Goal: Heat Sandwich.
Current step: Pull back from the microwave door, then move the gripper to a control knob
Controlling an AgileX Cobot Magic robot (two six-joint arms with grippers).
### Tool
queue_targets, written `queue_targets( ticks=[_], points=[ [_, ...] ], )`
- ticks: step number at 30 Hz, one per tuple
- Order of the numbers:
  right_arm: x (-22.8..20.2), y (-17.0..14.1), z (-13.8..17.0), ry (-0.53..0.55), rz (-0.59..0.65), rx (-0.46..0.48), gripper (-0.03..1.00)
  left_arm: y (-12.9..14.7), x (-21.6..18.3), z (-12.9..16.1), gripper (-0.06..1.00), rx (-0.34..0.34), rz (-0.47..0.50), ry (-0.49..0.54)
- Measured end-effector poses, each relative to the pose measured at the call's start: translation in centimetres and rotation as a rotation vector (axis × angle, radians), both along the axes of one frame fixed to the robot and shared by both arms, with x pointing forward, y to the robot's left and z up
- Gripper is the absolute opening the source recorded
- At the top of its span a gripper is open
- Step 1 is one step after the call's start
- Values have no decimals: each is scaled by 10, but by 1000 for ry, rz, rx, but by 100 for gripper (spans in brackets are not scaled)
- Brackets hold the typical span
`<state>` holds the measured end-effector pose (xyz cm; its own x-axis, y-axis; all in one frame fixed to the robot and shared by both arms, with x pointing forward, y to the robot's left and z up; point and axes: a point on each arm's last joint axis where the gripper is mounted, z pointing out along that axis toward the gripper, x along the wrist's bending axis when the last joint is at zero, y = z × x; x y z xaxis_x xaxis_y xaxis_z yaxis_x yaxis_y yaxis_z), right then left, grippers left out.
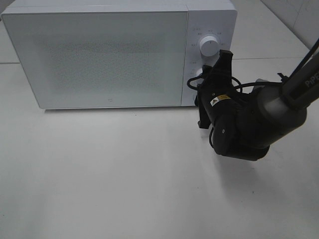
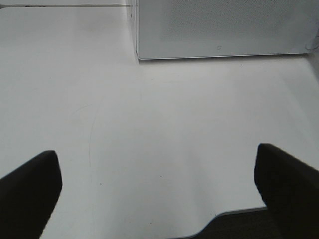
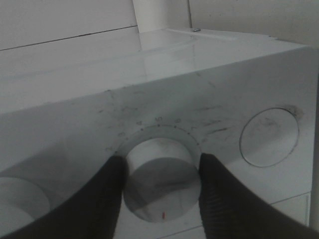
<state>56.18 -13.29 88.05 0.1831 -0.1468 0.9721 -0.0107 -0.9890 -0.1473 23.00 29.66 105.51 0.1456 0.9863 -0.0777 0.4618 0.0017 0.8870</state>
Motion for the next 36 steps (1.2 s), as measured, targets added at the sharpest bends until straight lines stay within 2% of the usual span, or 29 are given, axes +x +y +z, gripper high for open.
queue_targets(
  ticks=[7, 13, 16, 19, 20, 21, 24, 25, 26, 33, 36],
  points=[
    [0, 0, 0, 0, 5, -29, 40, 0, 0, 0, 97, 0, 0, 0],
    [0, 0, 0, -2, 22, -118, 40, 0, 0, 0, 97, 0, 0, 0],
    [0, 0, 0, -2, 23, -127, 41, 0, 0, 0, 97, 0, 0, 0],
    [-1, 3, 0, -9, 52, -153, 53, 0, 0, 0, 97, 0, 0, 0],
    [-1, 3, 0, -9, 52, -153, 53, 0, 0, 0, 97, 0, 0, 0],
    [-1, 6, 1, -18, 72, -163, 63, 0, 0, 0, 97, 0, 0, 0],
    [-3, 5, 0, -14, 78, -171, 76, 0, 0, 0, 97, 0, 0, 0],
    [-3, 5, 0, -14, 78, -171, 76, 0, 0, 0, 97, 0, 0, 0],
    [-6, 3, 1, -13, 79, -177, 81, 0, 0, 0, 97, 0, 0, 0],
    [-15, -2, 7, -2, 108, -241, 81, 0, 0, 0, 97, 0, 0, 0],
    [-22, -1, 12, 27, 182, -290, 79, 0, 0, 0, 97, 0, 0, 0]
  ],
)
